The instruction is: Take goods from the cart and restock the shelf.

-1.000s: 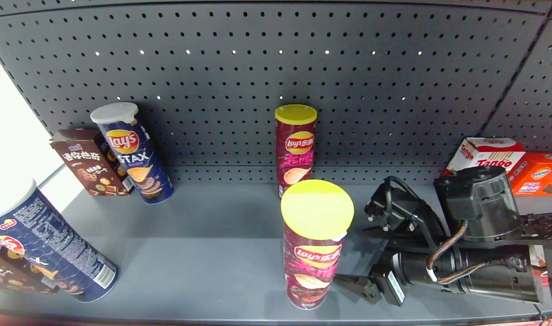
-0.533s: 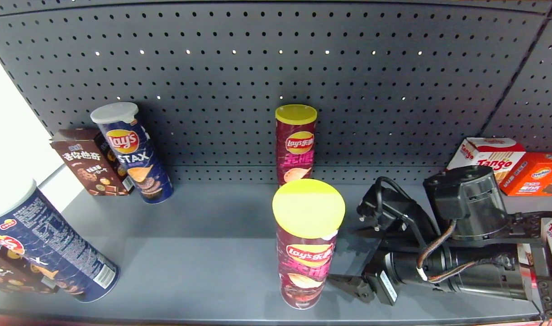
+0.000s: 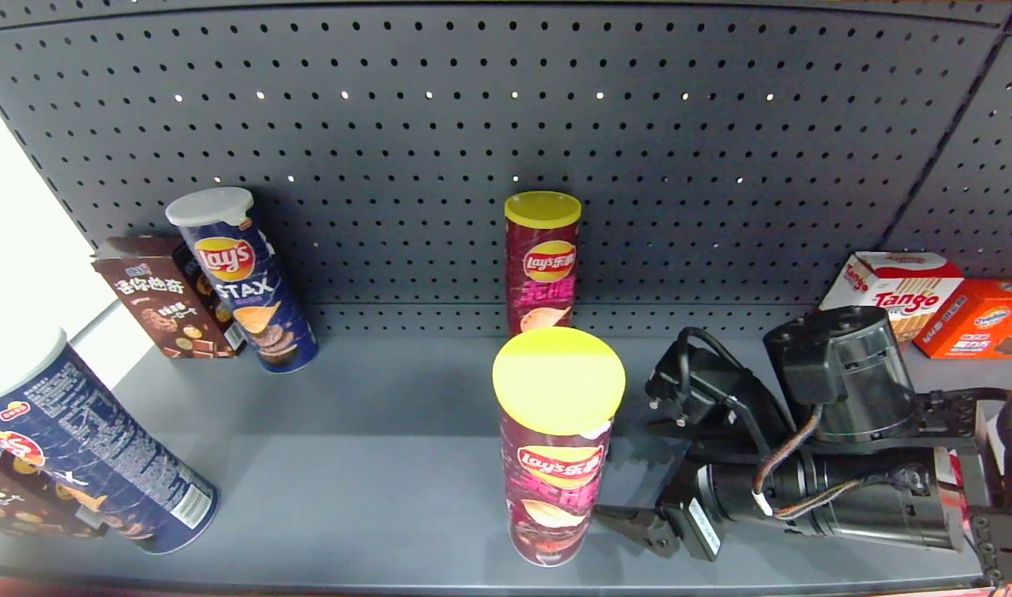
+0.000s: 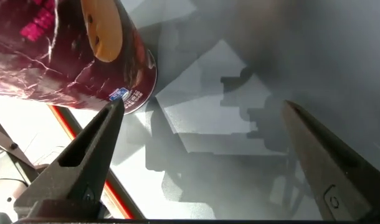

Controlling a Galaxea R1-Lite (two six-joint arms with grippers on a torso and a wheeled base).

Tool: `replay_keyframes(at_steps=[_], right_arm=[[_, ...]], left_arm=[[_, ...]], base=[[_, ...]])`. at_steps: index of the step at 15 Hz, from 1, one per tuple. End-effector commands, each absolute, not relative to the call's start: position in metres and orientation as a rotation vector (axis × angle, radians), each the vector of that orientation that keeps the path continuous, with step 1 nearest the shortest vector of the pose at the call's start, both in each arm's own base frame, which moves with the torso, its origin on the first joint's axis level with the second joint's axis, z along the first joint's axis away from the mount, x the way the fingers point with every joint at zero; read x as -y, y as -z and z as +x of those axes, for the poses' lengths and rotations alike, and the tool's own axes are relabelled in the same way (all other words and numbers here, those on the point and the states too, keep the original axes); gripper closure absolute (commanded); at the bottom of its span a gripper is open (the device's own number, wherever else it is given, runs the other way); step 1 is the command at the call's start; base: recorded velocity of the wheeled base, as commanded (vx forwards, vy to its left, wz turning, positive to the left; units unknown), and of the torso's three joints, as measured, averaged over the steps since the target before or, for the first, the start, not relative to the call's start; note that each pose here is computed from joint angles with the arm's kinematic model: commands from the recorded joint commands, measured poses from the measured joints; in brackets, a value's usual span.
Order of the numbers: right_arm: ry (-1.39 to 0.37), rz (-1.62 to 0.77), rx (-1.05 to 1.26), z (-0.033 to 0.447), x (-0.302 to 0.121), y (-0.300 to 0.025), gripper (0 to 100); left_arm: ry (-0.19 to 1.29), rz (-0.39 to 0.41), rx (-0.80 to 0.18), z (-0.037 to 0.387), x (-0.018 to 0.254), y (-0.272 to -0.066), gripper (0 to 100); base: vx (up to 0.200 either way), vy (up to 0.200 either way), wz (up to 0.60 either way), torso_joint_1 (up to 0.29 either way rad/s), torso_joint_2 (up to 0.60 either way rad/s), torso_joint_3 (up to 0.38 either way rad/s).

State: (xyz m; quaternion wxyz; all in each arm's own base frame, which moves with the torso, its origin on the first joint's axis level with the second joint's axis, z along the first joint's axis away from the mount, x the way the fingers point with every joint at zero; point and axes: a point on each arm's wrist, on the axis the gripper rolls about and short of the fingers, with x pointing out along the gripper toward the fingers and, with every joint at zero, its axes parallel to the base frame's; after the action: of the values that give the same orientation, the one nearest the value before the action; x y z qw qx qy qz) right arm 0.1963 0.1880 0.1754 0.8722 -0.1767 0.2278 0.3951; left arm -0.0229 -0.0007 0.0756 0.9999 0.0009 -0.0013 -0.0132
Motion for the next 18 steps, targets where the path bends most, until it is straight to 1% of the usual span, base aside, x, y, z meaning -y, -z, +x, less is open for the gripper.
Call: replay_keyframes(at_steps=[1,2,5,6,7,8,10,11,12,13,14,15,16,17,18], right_arm=[[-0.818,-0.366,-0.470,0.195,-0.185,-0.177,0],[-0.793,-0.360,-0.453,0.194,-0.180,-0.182,0],[-0.684,-0.293,-0.343,0.189,-0.147,-0.215,0],[-0.611,-0.247,-0.289,0.185,-0.131,-0.230,0],[-0.582,-0.232,-0.259,0.182,-0.125,-0.236,0],[-0.516,-0.190,-0.195,0.175,-0.107,-0.250,0],[-0.427,-0.157,-0.130,0.163,-0.082,-0.263,0],[-0.333,-0.136,-0.068,0.144,-0.056,-0.271,0],[-0.274,-0.123,-0.030,0.128,-0.042,-0.272,0],[-0.274,-0.123,-0.030,0.128,-0.042,-0.272,0],[-0.146,-0.108,0.026,0.088,-0.017,-0.258,0],[-0.083,-0.105,0.061,0.067,-0.008,-0.250,0],[-0.083,-0.105,0.061,0.067,-0.008,-0.250,0],[0.035,-0.106,0.158,0.025,0.001,-0.233,0],[0.072,-0.109,0.190,0.008,0.001,-0.223,0]], left_arm=[[0.026,0.002,0.002,-0.023,0.001,-0.076,0],[0.026,0.002,0.002,-0.023,0.001,-0.076,0],[0.026,0.002,0.002,-0.023,0.001,-0.076,0],[0.028,0.003,0.002,-0.023,0.001,-0.076,0],[0.028,0.003,0.002,-0.023,0.001,-0.076,0],[0.031,0.003,0.002,-0.023,0.001,-0.076,0],[0.028,0.003,0.002,-0.023,0.001,-0.076,0],[0.029,0.003,0.002,-0.023,0.001,-0.076,0],[0.029,0.003,0.002,-0.023,0.001,-0.076,0],[0.029,0.003,0.002,-0.023,0.001,-0.076,0],[0.031,0.005,0.002,-0.023,0.001,-0.076,0],[0.031,0.005,0.002,-0.023,0.001,-0.076,0],[0.031,0.005,0.002,-0.023,0.001,-0.076,0],[0.031,0.005,0.002,-0.023,0.001,-0.076,0],[0.031,0.005,0.002,-0.023,0.001,-0.076,0]], base=[[0.000,0.000,0.00,0.000,0.00,0.000],[0.000,0.000,0.00,0.000,0.00,0.000],[0.000,0.000,0.00,0.000,0.00,0.000],[0.000,0.000,0.00,0.000,0.00,0.000],[0.000,0.000,0.00,0.000,0.00,0.000],[0.000,0.000,0.00,0.000,0.00,0.000],[0.000,0.000,0.00,0.000,0.00,0.000],[0.000,0.000,0.00,0.000,0.00,0.000],[0.000,0.000,0.00,0.000,0.00,0.000],[0.000,0.000,0.00,0.000,0.00,0.000],[0.000,0.000,0.00,0.000,0.00,0.000],[0.000,0.000,0.00,0.000,0.00,0.000],[0.000,0.000,0.00,0.000,0.00,0.000],[0.000,0.000,0.00,0.000,0.00,0.000],[0.000,0.000,0.00,0.000,0.00,0.000]])
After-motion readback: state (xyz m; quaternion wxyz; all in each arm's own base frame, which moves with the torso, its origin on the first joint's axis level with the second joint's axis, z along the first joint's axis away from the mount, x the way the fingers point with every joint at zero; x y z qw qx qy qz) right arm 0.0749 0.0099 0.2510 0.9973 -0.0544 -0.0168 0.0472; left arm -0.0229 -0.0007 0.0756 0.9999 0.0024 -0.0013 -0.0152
